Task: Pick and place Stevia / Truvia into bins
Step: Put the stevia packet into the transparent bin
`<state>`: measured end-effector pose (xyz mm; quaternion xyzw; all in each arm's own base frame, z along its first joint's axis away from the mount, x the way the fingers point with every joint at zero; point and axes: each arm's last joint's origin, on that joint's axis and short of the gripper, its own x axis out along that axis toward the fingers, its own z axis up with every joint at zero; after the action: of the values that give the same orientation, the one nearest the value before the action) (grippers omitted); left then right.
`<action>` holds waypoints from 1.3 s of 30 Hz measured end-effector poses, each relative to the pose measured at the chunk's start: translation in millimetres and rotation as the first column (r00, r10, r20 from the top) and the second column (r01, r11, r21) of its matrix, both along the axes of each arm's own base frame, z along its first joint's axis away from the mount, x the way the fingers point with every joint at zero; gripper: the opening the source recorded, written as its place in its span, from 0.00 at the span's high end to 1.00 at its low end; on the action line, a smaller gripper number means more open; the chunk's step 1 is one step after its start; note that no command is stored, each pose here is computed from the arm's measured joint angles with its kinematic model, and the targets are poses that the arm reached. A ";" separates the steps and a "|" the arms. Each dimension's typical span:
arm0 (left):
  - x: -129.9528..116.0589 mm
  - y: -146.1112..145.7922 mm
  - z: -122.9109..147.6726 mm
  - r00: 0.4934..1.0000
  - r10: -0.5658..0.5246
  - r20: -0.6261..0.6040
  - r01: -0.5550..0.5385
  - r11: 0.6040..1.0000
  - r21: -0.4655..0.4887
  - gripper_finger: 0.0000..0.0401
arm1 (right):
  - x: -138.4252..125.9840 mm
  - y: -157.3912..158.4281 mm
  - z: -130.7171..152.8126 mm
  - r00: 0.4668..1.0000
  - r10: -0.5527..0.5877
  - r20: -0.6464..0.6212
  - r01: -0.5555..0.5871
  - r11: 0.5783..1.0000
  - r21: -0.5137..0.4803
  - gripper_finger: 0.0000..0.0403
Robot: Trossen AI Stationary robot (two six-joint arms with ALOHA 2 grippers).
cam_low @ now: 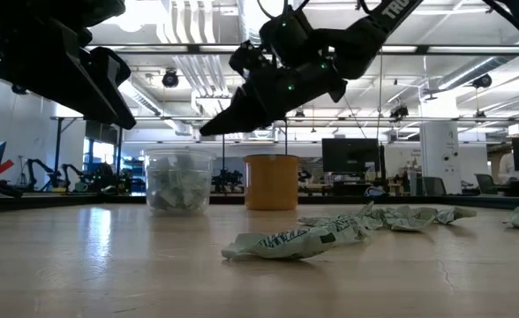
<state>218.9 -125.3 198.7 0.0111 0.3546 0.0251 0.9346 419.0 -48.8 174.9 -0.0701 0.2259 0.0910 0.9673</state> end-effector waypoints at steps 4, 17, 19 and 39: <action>0.0 0.0 0.0 1.000 0.000 0.000 0.000 1.000 0.000 0.61 | -7.3 0.7 14.4 1.000 0.012 -0.014 -0.012 1.000 -0.024 0.66; 28.6 -16.9 -15.9 0.983 -0.120 0.139 0.103 0.987 0.124 0.61 | -113.1 43.4 48.3 0.943 0.106 -0.316 -0.099 0.994 0.038 0.61; 37.0 -21.9 -18.6 0.968 -0.157 0.196 0.130 0.981 0.145 0.61 | -131.6 46.5 46.0 0.942 0.101 -0.321 -0.088 0.995 0.056 0.63; 102.3 -29.4 -73.1 0.876 -0.420 0.238 0.428 0.904 0.022 0.61 | -215.6 50.0 57.6 0.995 0.028 -0.095 -0.014 0.989 0.146 0.74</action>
<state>321.1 -154.7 125.6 0.0707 0.2299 -0.1846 0.9529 203.5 1.2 232.5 0.0025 0.2648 0.1204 0.9568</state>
